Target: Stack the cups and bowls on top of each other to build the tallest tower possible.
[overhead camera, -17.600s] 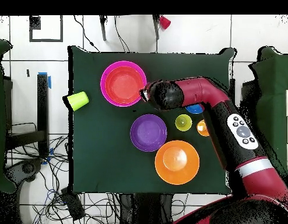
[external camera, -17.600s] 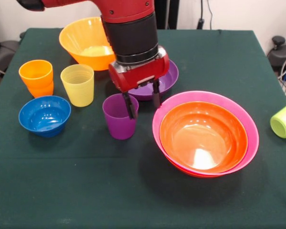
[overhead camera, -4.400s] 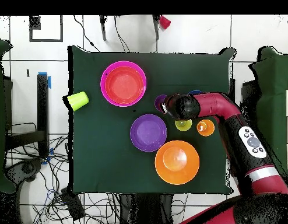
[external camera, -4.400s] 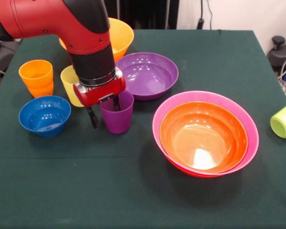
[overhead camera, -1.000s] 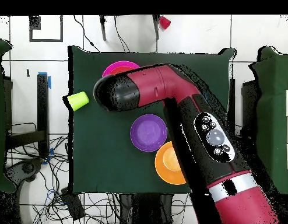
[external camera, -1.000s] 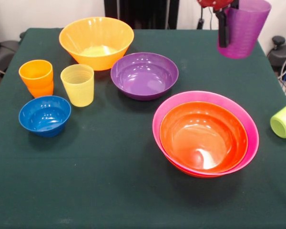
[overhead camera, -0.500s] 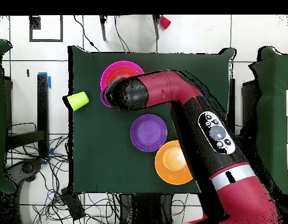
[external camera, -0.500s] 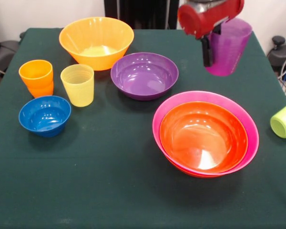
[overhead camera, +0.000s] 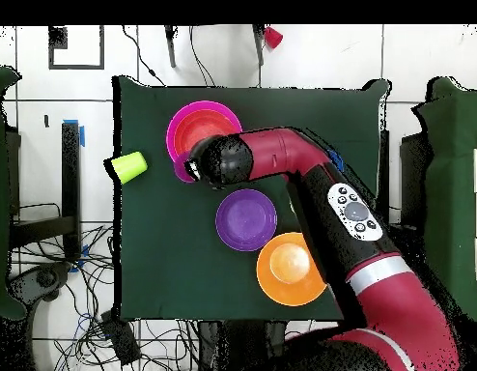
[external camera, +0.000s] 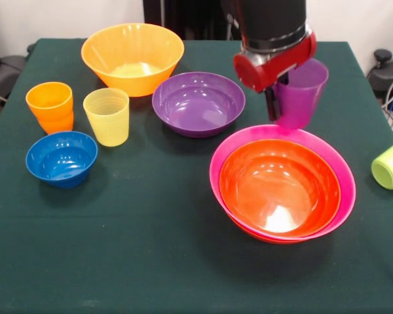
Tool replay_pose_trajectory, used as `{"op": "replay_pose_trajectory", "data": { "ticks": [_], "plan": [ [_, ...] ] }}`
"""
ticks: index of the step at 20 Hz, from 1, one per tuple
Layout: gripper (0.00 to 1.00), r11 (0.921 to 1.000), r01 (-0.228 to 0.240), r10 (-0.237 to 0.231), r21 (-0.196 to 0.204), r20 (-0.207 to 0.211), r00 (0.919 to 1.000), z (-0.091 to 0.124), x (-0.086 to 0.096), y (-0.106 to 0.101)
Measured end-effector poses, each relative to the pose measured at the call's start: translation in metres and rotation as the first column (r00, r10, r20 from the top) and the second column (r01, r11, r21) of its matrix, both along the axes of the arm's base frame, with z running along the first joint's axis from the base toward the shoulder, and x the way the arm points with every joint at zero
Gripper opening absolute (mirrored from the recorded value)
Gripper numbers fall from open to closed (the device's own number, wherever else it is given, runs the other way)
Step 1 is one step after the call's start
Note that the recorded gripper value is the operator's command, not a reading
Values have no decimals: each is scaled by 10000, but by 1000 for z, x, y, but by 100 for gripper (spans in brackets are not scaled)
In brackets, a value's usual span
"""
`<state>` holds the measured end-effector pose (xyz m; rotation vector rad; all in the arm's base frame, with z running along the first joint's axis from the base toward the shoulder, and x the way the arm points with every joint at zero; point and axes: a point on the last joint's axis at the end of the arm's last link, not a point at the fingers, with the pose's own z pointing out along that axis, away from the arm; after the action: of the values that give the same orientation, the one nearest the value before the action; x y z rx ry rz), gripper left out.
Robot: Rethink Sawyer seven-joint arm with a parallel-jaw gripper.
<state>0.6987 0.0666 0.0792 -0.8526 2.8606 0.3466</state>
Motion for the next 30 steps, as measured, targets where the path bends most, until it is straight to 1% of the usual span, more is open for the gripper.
{"op": "replay_pose_trajectory", "data": {
  "ticks": [2,5,8,9,12,15,17,22,30],
  "plan": [
    [0,10000,4,-3,-8,56,10000,-6,-1,-1],
    [0,10000,-9,8,17,186,9998,-21,-3,-2],
    [0,9999,67,-69,151,130,9999,-34,-5,-3],
    [0,9996,144,-146,250,74,9999,-42,-5,-3],
    [0,9992,230,-232,329,53,9997,-49,-3,-3],
    [0,9981,406,-412,455,115,9991,-58,3,-5],
    [0,9974,511,-521,503,199,9984,-61,7,-6],
    [0,9964,637,-650,564,225,9976,-67,12,-8],
    [0,9961,667,-686,579,299,9972,-71,19,-4]
  ]
}}
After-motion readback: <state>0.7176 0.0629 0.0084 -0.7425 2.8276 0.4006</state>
